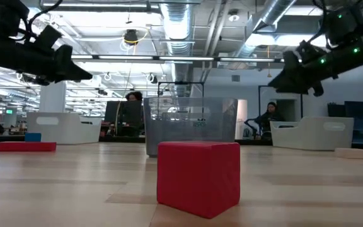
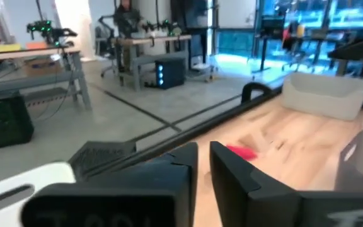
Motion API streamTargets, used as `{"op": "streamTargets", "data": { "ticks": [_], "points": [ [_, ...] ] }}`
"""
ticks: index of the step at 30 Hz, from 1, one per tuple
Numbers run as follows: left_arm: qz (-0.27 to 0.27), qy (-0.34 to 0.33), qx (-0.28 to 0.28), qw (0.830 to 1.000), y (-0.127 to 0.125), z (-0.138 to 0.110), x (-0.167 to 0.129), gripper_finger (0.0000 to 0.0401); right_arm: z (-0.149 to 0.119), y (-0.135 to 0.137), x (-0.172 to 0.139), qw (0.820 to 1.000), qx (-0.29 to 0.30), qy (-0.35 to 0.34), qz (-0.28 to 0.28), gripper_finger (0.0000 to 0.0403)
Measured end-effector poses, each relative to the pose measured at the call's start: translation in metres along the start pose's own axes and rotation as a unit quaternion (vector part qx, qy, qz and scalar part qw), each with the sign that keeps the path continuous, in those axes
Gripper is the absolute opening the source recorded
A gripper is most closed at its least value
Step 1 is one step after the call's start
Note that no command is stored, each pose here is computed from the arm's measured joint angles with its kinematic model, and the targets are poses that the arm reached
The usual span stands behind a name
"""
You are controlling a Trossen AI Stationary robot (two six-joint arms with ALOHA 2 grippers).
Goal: Sort & place blocks by color
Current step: Put the top brown block into the white bin
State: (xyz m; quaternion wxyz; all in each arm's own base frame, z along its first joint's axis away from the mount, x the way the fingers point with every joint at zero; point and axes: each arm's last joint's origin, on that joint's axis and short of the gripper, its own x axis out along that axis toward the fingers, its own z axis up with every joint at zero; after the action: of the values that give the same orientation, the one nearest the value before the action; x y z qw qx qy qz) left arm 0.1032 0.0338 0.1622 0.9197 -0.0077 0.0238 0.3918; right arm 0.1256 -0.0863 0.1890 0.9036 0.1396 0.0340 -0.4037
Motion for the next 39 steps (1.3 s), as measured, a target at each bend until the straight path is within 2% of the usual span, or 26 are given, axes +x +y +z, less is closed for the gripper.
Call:
{"op": "streamTargets", "data": {
  "ticks": [6,11,13,16,18,21,28,34,39],
  "points": [
    [-0.054,0.01,0.044,0.998,0.0,-0.002,0.004,0.0092,-0.007,0.016,-0.008,0.997,-0.054,0.005,0.058,0.021],
    [-0.056,0.01,-0.085,0.995,-0.001,0.0,0.005,0.0109,-0.013,0.028,-0.013,0.997,-0.015,0.01,0.071,0.0202],
    [-0.078,0.005,-0.104,0.992,-0.004,0.002,0.005,0.011,-0.015,0.033,-0.017,0.996,-0.021,0.019,0.088,0.0201],
    [-0.101,-0.006,-0.112,0.989,-0.01,0.004,0.007,0.011,-0.019,0.037,-0.021,0.997,-0.035,0.02,0.064,0.0201],
    [-0.092,-0.009,-0.12,0.988,-0.014,0.007,0.011,0.011,-0.023,0.037,-0.023,0.998,-0.045,0.023,0.031,0.0203],
    [-0.076,0.021,-0.112,0.991,-0.022,0.017,0.022,0.011,-0.028,0.038,-0.027,0.998,-0.049,0.031,0.006,0.0207],
    [-0.002,0.066,-0.076,0.995,-0.051,0.049,0.076,0.011,-0.031,0.044,-0.032,0.998,-0.055,0.029,0.004,0.0228],
    [-0.002,0.159,-0.044,0.986,-0.061,0.078,0.143,0.011,-0.033,0.046,-0.034,0.997,-0.064,0.036,0.011,0.0258],
    [0.003,0.226,0.01,0.974,-0.063,0.108,0.186,0.0121,-0.034,0.043,-0.034,0.996,-0.081,0.039,-0.004,0.0271]
  ]
}}
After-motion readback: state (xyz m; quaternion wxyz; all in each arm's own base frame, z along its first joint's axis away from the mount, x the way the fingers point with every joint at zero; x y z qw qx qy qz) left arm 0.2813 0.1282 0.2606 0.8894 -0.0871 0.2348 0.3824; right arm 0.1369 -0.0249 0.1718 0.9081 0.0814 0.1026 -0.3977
